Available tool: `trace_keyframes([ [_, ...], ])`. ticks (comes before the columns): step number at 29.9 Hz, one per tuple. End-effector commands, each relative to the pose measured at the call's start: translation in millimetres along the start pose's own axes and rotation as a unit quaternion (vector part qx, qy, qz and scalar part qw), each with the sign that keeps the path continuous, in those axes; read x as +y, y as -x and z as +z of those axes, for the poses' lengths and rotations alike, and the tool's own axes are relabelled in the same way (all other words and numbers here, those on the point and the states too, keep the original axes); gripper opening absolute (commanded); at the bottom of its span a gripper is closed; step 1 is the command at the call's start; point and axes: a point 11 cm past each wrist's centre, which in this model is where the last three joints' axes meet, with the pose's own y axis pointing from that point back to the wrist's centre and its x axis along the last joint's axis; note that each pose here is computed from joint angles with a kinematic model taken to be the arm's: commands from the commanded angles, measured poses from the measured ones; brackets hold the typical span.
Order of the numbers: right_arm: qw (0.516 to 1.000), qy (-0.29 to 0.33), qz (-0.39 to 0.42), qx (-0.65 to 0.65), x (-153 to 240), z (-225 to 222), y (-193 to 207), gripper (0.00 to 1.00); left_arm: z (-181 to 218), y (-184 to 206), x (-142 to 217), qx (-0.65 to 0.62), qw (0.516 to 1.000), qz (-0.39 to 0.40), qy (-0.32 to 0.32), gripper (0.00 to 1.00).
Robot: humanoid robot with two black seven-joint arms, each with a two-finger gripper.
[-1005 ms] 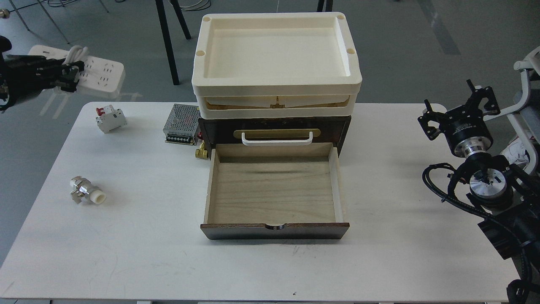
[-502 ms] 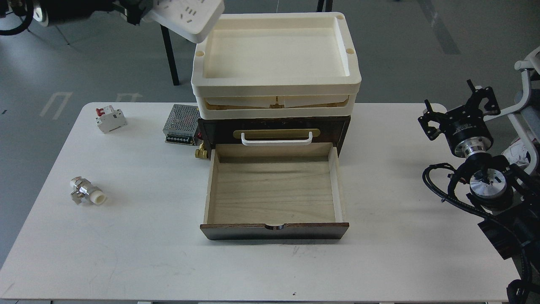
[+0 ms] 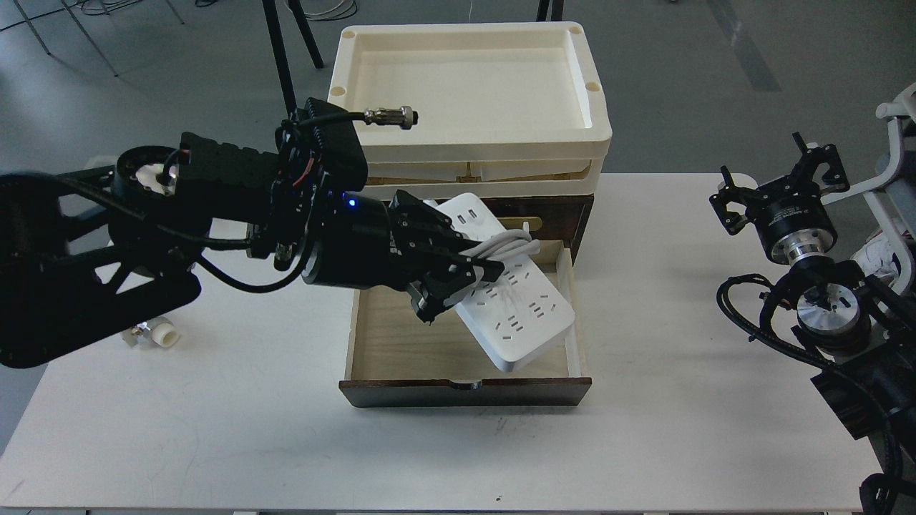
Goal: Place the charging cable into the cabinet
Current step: 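Lower the held power strip into the open wooden drawer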
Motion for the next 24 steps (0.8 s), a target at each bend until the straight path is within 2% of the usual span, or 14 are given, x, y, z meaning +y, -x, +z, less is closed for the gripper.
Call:
trace_keyframes([
  [1,1.0,0.0,-0.001,0.0,-0.3,0.0,0.5,1.0,-9.2,40.8,-14.4,0.061,0.998,-0.019,-0.007,0.07],
  [11,1.0,0.007,-0.002,0.002,0.2,5.4,1.2,1.0,-48.7,87.0,-37.6,0.143,0.987,-0.027,-0.071,0.07],
  [16,1.0,0.014,-0.004,0.006,0.5,9.9,2.4,1.0,-62.5,94.9,-57.4,0.159,0.983,-0.022,-0.087,0.08],
  [24,1.0,0.014,-0.004,0.007,0.2,9.9,2.6,1.0,-84.3,107.5,-61.9,0.178,0.976,-0.025,-0.12,0.11],
])
